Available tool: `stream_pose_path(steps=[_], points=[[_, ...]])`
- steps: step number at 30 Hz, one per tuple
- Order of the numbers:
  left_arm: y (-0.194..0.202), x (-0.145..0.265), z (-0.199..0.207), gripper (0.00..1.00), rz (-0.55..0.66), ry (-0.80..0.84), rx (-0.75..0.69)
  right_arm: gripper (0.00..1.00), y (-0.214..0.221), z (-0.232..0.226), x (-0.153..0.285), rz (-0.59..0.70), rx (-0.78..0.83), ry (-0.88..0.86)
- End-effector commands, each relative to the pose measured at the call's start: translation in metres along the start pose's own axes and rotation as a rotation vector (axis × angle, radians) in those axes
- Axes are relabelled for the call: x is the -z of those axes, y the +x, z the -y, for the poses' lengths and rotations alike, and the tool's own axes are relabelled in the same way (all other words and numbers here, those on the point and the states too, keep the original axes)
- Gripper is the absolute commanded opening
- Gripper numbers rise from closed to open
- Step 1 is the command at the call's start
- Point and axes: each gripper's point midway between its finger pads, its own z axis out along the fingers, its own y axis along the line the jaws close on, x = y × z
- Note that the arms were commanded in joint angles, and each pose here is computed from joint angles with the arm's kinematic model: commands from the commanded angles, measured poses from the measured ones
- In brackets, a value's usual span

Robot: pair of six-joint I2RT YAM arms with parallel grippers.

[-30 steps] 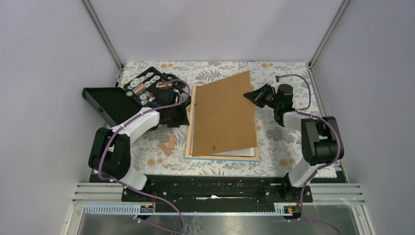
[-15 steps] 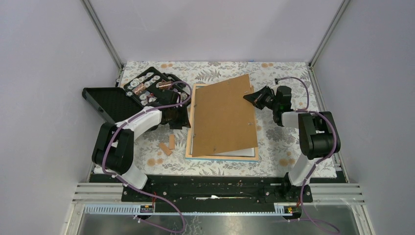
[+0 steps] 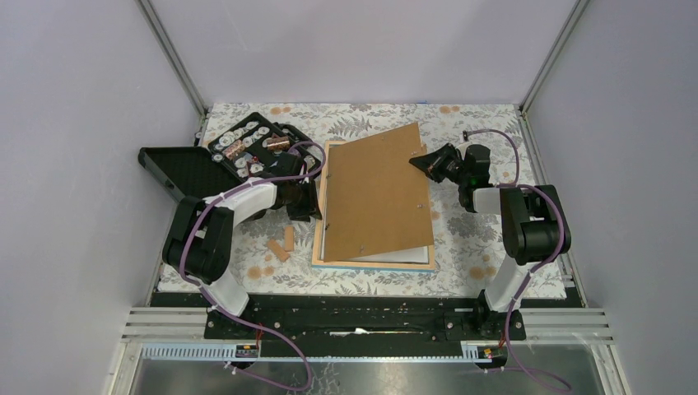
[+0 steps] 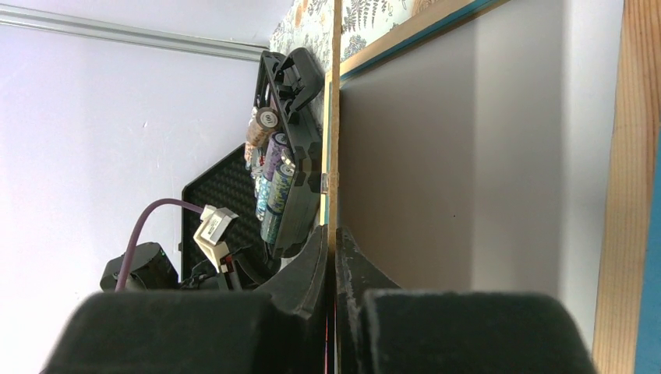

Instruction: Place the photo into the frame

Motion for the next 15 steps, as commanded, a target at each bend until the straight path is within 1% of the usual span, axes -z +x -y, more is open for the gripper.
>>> stream_pose_path(steps=[1, 9, 15], points=[[-0.009, 0.001, 0.004, 0.44, 0.03, 0.023, -0.003, 0.0, -0.02, -0.022, -0.002, 0.069, 0.112, -0.078], [-0.005, -0.002, 0.002, 0.43, 0.013, 0.022, 0.002, 0.0, -0.028, -0.014, -0.003, 0.105, 0.109, -0.077], [-0.004, -0.003, 0.003, 0.42, 0.007, 0.029, 0.004, 0.0, -0.029, -0.009, -0.01, 0.09, 0.09, -0.076]])
